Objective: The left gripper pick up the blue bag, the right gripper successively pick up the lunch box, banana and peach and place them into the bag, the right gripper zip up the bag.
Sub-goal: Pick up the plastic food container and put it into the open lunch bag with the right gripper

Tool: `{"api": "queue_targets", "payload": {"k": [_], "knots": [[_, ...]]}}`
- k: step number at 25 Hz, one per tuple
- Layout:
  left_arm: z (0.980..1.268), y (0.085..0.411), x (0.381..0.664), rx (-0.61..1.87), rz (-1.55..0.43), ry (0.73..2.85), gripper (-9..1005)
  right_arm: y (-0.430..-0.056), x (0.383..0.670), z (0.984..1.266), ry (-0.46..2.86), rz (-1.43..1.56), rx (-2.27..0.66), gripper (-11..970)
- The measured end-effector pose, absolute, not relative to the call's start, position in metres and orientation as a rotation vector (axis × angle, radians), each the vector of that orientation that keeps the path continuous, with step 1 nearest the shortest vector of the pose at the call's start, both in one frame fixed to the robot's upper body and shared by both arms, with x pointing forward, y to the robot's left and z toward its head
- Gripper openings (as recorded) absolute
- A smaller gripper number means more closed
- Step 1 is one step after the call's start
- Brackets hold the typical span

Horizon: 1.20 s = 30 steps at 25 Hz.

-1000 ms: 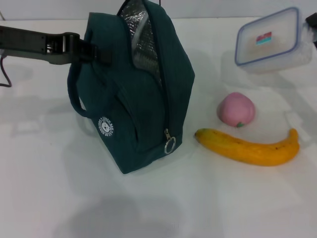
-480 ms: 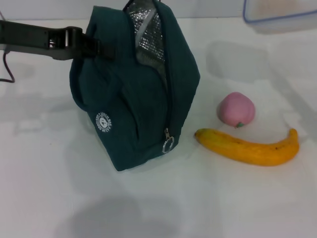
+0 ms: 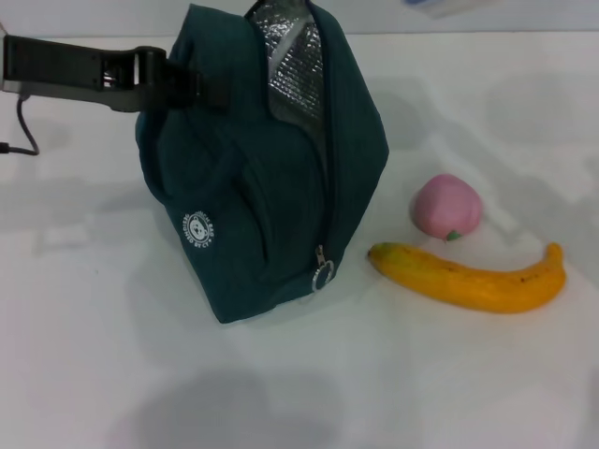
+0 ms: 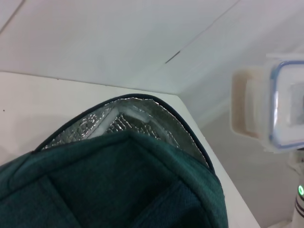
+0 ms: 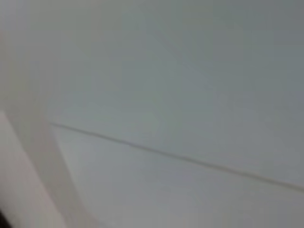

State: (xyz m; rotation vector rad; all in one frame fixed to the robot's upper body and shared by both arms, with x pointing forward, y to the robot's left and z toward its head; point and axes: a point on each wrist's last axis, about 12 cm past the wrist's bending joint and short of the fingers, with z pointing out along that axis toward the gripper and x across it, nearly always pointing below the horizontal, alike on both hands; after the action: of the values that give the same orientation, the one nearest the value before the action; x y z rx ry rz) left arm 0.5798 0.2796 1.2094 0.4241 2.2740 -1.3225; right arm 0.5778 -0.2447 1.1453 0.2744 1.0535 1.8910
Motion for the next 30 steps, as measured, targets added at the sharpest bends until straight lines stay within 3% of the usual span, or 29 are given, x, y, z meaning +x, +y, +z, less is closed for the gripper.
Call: {"api": "queue_targets", "payload": {"k": [13, 30], "knots": [[1.201, 0.248, 0.586, 0.502, -1.433, 2.271, 47, -0.201, 0.598, 1.157, 1.188, 1.988, 0.191, 87], [1.199, 0.255, 0.584, 0.481, -1.447, 2.240, 48, -0.209, 0.583, 1.122, 1.408, 1.909, 0.250, 88]]}}
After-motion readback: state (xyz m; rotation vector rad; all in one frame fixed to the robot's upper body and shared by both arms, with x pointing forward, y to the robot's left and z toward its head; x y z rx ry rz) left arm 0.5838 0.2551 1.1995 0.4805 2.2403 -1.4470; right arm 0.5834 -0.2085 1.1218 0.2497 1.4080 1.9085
